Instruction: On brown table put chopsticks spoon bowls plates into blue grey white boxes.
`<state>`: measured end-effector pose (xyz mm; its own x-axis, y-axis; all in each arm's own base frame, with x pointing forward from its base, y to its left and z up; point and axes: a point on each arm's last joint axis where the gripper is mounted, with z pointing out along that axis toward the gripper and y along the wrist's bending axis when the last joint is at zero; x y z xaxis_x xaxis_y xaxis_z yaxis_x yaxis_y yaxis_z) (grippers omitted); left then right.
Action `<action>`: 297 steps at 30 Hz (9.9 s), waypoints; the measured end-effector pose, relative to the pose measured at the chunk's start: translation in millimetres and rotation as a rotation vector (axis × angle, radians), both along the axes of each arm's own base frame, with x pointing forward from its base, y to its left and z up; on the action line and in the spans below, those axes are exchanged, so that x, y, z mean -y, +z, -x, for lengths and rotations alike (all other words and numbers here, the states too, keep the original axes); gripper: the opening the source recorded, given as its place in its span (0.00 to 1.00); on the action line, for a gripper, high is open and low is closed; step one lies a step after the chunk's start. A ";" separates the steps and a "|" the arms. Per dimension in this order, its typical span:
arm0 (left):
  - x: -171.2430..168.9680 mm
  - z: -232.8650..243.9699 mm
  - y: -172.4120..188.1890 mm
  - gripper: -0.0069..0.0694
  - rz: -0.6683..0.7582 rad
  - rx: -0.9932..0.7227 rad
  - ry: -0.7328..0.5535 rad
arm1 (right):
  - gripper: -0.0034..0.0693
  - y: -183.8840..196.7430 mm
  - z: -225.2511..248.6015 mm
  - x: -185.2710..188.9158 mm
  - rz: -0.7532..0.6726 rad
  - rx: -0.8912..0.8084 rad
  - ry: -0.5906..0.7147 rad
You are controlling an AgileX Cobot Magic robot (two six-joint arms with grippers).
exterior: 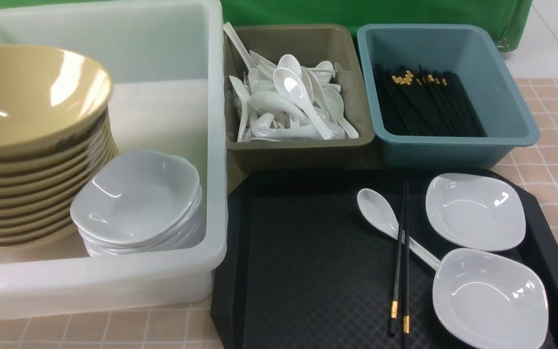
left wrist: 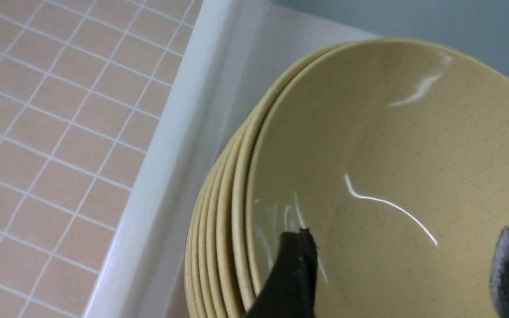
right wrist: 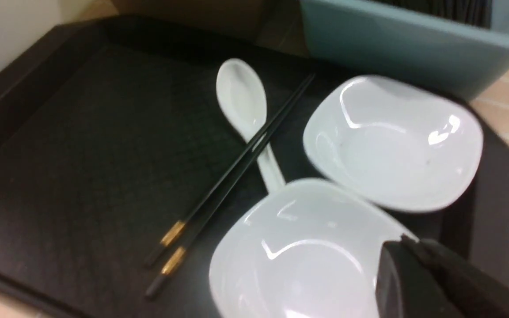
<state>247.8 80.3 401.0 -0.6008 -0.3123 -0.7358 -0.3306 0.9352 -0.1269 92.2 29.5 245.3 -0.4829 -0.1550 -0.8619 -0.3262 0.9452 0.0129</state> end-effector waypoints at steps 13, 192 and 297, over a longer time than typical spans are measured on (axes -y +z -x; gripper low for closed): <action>70.0 132.4 59.0 0.50 -0.133 0.485 -0.207 | 0.30 -11.9 -37.4 -8.9 0.073 -0.360 0.036; 86.8 177.9 -125.1 0.09 -0.170 0.456 -0.361 | 0.65 -70.6 -221.8 -77.1 0.441 -0.574 0.291; 87.6 178.1 -125.6 0.09 -0.151 0.453 -0.362 | 0.16 24.4 -178.5 -129.4 0.125 -0.334 0.319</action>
<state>69.7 -7.3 275.5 -0.2654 -0.0187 -0.9640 0.0684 0.9969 -0.0382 270.6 158.9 269.7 -0.6421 -0.4328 -0.6328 -0.5976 0.7995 0.0595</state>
